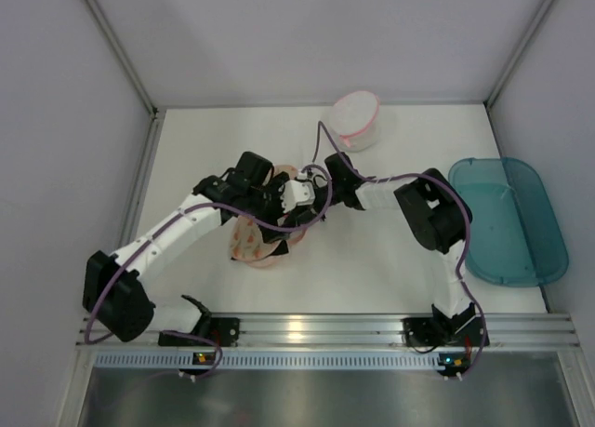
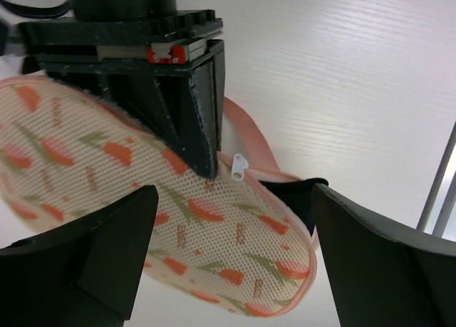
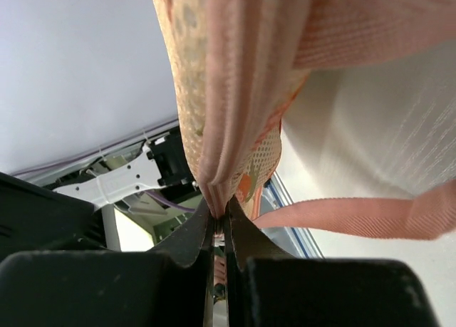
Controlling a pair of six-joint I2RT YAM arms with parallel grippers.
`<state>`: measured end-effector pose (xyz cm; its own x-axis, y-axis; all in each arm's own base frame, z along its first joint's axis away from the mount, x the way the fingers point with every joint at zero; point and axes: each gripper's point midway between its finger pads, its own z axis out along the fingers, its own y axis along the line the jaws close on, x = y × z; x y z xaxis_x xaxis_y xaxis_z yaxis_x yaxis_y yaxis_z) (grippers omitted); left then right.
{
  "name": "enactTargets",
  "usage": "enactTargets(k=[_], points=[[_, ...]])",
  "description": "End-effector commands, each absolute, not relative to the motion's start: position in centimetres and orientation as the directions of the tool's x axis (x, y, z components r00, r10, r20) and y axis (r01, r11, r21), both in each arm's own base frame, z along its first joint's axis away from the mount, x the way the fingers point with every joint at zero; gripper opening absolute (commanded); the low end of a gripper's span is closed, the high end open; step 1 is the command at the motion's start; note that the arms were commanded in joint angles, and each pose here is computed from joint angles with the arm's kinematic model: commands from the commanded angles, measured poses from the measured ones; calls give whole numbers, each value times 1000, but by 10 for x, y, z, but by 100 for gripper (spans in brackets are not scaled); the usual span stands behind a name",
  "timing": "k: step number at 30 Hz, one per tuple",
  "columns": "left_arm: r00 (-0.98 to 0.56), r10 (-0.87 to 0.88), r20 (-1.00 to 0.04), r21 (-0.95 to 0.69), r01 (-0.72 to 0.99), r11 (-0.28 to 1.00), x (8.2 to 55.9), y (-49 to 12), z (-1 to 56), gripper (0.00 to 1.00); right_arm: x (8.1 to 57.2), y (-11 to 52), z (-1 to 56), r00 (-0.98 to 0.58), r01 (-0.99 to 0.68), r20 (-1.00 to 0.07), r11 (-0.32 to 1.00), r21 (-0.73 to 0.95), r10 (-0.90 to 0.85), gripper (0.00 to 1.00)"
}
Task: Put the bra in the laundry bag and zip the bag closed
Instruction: Zip the laundry bag at the center of the board.
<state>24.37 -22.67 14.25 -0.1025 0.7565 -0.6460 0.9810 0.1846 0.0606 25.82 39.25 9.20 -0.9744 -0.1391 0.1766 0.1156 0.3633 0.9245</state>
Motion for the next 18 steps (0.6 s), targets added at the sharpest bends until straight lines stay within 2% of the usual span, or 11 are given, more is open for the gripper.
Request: enactTargets(k=[1, 6, 8, 10, 12, 14, 18], points=[[-141, 724, -675, 171, 925, 340, 244, -203, 180, 99, 263, 401, 108, -984, 83, 126, 303, 949, -127, 0], [-182, 694, -697, 199, 880, 431, 222, -176, 182, 99, 274, 401, 107, -987, 124, 149, 281, 952, -68, 0], [-317, 662, -679, 137, 832, 538, 220, -168, 167, 99, 282, 401, 110, -988, 134, 151, 273, 953, -44, 0], [-387, 658, -646, 111, 805, 583, 221, -164, 156, 99, 285, 402, 109, -986, 146, 162, 269, 952, -35, 0], [-373, 674, -638, 55, 851, 522, 208, -171, 152, 99, 286, 401, 109, -987, 146, 159, 269, 952, -30, 0], [-325, 661, -677, 44, 878, 476, 205, -181, 155, 98, 283, 400, 107, -986, 146, 162, 283, 948, -32, 0], [-339, 652, -678, 87, 844, 530, 223, -179, 145, 99, 284, 398, 110, -987, 149, 161, 283, 947, -20, 0]])
